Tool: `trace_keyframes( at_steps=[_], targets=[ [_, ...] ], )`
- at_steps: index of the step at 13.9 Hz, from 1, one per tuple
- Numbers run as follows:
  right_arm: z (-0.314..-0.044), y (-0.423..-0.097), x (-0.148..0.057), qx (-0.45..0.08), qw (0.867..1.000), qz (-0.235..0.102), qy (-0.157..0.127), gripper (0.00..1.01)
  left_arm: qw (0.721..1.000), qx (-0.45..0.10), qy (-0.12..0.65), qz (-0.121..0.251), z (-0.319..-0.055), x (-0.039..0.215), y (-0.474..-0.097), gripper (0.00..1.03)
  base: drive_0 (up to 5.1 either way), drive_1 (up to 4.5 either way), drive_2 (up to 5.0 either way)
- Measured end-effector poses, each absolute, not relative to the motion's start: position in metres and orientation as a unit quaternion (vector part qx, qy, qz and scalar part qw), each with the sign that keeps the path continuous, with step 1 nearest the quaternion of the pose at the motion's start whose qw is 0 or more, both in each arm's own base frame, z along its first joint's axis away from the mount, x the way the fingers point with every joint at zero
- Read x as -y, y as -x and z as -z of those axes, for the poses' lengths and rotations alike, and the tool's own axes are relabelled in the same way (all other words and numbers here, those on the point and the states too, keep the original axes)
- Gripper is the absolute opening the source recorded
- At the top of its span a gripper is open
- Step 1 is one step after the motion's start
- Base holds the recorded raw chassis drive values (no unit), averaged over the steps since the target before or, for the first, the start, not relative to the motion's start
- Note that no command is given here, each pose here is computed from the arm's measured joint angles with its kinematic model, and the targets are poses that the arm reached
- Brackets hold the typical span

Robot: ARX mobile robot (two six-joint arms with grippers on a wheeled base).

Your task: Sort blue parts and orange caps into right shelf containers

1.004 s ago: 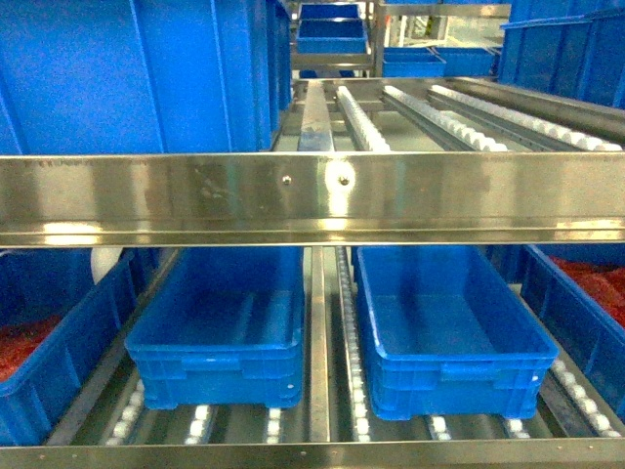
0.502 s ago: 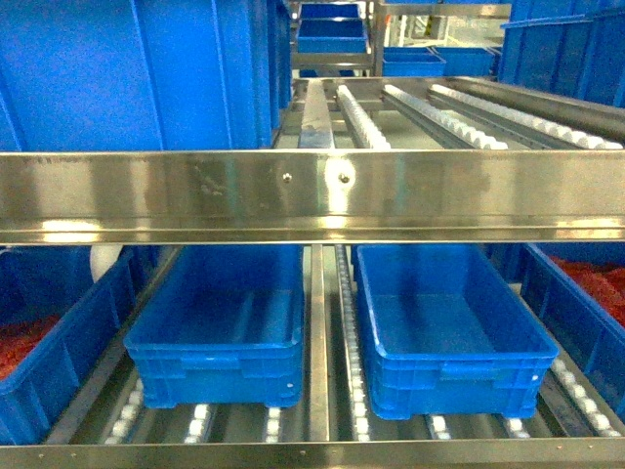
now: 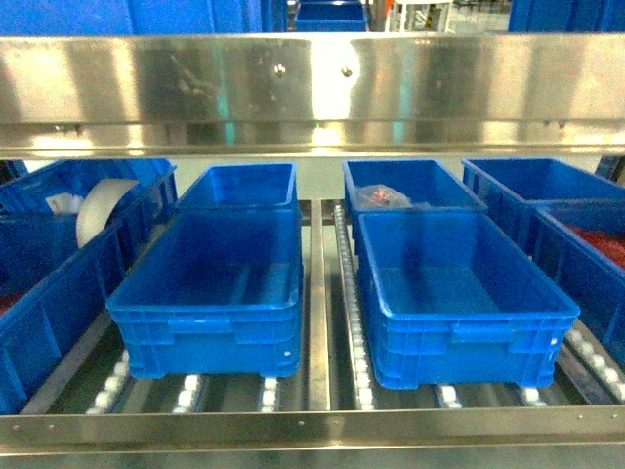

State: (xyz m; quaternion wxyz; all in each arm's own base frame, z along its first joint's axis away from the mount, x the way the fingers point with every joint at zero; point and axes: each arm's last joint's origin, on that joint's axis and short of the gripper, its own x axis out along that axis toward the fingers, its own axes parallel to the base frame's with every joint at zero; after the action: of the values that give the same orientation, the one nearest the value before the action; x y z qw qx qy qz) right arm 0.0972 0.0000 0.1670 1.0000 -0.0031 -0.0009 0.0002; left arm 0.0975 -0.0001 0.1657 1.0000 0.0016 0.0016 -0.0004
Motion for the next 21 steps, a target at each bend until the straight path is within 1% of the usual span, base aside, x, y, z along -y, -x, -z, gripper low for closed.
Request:
trace_keyframes(
  at_steps=[21],
  targets=[
    [-0.167, -0.0972, 0.0, 0.001, 1.0, 0.0, 0.0, 0.45, 1.0, -0.002, -0.002, 0.0, -0.1656, 0.0001, -0.0975, 0.43, 0.0, 0.0, 0.0]
  ],
)
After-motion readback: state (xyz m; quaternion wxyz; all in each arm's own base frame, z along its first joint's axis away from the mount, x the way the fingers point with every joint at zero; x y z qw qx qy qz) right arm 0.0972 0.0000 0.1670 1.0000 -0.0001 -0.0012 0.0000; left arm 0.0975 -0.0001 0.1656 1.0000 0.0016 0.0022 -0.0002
